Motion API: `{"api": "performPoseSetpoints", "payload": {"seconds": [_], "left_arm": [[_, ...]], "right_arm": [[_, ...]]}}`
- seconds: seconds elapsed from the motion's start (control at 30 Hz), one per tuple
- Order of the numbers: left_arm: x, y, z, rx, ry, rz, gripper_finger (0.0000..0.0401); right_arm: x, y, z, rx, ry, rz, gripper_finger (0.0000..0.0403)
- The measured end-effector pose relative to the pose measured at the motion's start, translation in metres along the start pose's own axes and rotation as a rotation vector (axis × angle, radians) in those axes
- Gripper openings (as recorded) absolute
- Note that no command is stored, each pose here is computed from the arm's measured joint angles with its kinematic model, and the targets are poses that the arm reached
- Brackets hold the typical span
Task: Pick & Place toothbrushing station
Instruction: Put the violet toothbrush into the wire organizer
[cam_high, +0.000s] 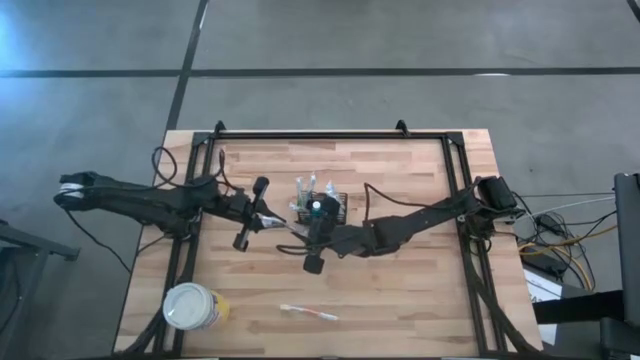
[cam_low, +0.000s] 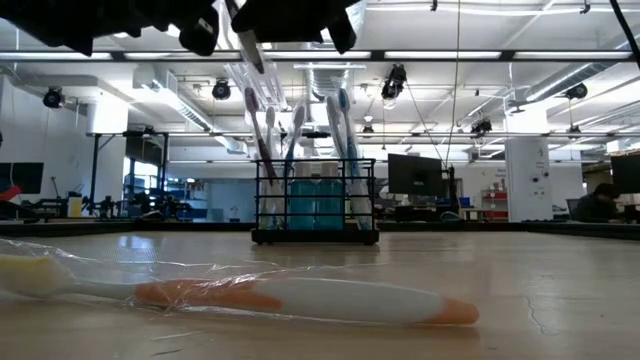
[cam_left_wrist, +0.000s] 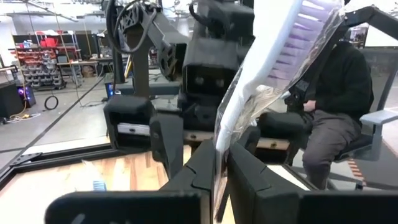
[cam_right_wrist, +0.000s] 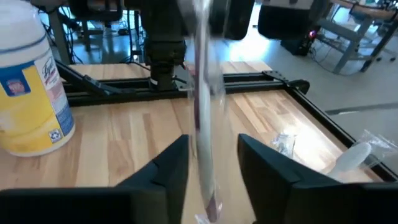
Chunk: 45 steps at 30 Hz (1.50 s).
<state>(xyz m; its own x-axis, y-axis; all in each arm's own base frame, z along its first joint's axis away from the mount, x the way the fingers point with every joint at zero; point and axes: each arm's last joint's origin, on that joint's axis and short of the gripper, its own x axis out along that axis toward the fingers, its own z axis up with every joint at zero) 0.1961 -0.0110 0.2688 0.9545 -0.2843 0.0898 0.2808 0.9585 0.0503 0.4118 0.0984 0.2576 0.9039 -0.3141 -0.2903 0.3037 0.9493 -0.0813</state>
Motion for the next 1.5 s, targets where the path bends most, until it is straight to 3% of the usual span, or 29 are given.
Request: {"api": "performPoseSetpoints", "payload": {"seconds": [0.23, 0.43, 0.97, 1.37, 1.5], "left_arm": [[0.001, 0.0, -0.004, 0.004, 0.028, -0.001, 0.0022], [0.002, 0.0, -0.005, 0.012, 0.033, -0.002, 0.0022], [0.002, 0.0, -0.005, 0.016, 0.035, 0.002, 0.0022], [0.002, 0.0, -0.006, 0.013, 0.045, 0.001, 0.0022], [0.002, 0.0, -0.006, 0.006, 0.043, 0.0, 0.0031]], "right_arm": [[-0.002, 0.001, 0.021, 0.03, -0.022, 0.02, 0.0193], [-0.003, 0.0, 0.035, 0.065, -0.011, 0.104, 0.0196], [0.011, -0.021, 0.032, 0.091, 0.061, 0.111, 0.0134], [0.012, -0.022, 0.032, 0.018, 0.056, 0.173, 0.0023], [0.012, -0.022, 0.033, -0.009, 0.041, 0.174, 0.0019]]}}
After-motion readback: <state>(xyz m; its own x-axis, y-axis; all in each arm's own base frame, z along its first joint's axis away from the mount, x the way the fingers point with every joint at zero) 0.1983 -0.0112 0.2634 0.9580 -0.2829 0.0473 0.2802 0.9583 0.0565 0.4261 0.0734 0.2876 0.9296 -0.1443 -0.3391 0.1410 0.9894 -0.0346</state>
